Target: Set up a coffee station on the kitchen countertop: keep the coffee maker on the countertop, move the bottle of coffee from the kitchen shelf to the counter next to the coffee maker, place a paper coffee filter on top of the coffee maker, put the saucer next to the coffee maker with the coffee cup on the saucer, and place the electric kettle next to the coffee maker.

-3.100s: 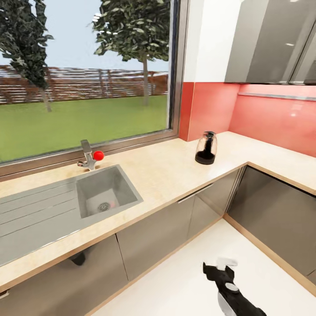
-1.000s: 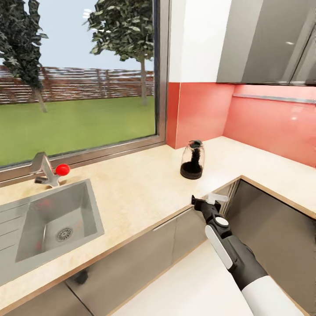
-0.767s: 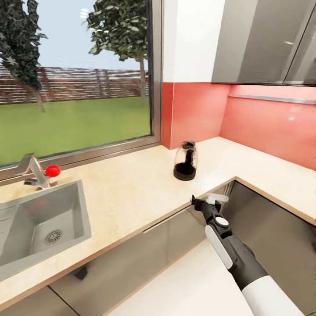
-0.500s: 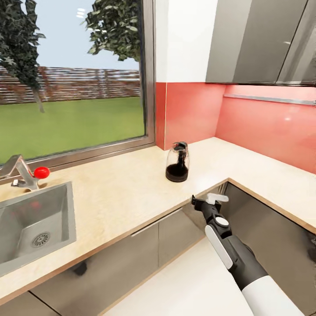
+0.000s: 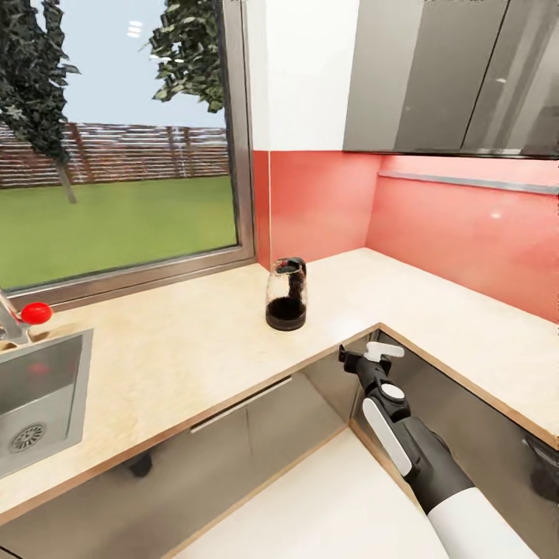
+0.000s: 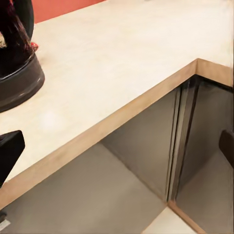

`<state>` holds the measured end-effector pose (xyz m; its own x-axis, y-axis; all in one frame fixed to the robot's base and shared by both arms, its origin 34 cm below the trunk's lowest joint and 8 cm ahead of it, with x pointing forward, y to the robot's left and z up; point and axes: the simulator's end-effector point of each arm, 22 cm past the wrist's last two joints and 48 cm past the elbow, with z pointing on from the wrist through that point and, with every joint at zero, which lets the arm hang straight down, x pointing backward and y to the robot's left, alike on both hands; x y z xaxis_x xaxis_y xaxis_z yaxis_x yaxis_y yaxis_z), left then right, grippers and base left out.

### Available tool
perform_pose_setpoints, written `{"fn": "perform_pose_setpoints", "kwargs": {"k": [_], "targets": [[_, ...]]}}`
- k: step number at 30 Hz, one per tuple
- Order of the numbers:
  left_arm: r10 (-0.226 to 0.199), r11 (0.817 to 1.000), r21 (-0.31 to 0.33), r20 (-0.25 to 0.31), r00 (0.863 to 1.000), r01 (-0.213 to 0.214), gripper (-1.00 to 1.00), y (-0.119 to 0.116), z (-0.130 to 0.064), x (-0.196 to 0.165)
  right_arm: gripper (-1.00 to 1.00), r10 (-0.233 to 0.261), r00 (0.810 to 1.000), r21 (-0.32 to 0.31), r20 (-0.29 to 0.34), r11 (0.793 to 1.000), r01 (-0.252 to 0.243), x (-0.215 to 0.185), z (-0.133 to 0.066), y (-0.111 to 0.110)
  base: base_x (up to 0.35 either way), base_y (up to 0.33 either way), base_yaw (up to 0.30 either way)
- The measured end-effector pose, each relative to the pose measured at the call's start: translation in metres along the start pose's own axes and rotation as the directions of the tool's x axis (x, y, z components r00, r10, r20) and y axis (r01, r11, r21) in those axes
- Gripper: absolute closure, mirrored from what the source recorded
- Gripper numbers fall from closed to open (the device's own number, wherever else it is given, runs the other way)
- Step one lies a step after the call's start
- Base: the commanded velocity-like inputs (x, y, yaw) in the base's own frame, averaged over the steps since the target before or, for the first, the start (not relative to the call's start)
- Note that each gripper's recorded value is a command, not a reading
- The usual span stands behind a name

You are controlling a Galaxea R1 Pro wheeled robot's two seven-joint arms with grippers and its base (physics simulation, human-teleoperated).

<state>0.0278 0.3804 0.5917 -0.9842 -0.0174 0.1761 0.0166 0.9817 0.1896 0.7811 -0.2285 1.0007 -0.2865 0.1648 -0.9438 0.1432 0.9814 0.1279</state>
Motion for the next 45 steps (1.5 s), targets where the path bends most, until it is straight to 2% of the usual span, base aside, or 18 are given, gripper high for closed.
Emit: {"fn": "perform_pose_setpoints", "kwargs": {"k": [23,38,45], "targets": [[-0.008,1.0,-0.002,0.019,1.0,0.008,-1.0,0.001,0.001,-0.007,-1.0,-0.001,1.0,-0.005,0.018,1.0,0.001,-0.011,-0.005,0.002,0.218,-0.253,0.226],[-0.007,1.0,0.002,0.027,1.0,0.007,-1.0,-0.001,0.001,-0.011,-1.0,-0.006,1.0,0.0,0.025,1.0,0.006,-0.015,-0.007,-0.002,0.082,-0.064,0.251],[-0.005,1.0,0.003,0.027,1.0,0.005,-1.0,-0.003,0.001,-0.011,-1.0,-0.012,1.0,0.004,0.027,1.0,0.012,-0.016,-0.006,-0.004,0.079,-0.054,0.035]]}}
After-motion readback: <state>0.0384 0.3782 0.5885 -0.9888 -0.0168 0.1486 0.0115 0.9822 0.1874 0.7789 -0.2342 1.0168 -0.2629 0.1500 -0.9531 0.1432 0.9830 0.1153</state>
